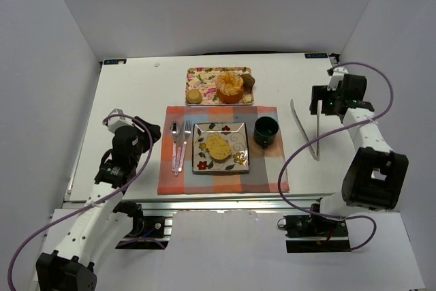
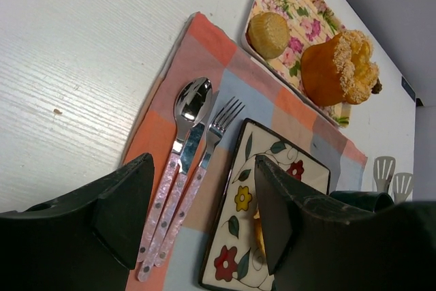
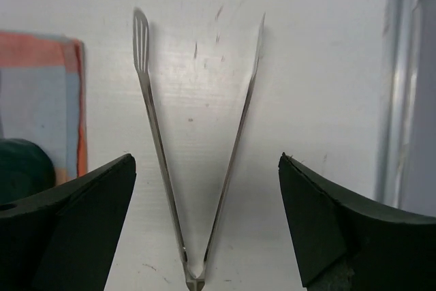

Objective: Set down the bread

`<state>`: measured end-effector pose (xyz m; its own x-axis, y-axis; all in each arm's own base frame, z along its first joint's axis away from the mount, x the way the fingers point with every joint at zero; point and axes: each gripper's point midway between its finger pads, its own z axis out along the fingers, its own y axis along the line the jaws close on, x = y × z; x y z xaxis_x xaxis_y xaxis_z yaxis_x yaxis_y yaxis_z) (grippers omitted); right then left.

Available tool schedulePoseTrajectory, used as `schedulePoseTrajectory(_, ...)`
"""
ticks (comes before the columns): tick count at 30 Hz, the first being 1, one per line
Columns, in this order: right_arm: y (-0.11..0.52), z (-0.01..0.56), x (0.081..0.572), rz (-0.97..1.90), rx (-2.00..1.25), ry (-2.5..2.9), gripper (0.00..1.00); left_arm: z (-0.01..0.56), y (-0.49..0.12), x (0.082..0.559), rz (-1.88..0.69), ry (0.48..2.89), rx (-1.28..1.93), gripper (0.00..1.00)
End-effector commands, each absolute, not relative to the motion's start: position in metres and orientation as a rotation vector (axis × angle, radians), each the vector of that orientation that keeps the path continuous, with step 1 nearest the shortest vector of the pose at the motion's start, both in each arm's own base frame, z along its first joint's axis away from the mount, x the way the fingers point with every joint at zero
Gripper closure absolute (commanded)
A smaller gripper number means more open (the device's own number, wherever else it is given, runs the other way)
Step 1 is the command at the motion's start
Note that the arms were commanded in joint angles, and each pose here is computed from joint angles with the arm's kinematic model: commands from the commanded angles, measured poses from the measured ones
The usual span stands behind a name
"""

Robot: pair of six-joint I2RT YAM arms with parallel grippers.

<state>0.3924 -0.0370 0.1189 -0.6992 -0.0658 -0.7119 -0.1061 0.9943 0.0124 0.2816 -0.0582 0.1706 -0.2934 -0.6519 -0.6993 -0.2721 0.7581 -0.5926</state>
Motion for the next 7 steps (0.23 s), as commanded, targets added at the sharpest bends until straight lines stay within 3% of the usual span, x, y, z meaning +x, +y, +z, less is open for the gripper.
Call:
schedulePoseTrajectory(1, -0.040, 0.177, 0.401, 0.027, -0.118, 2.225, 0.11, 0.188, -0.062, 0.289, -0.478, 1.838, -0.693, 0.30)
schedulePoseTrajectory(7, -0.004, 0.235, 0.413, 0.122, -0.232, 2.108, 0.10, 0.191, -0.062, 0.291, -0.476, 1.837, -0.678, 0.30)
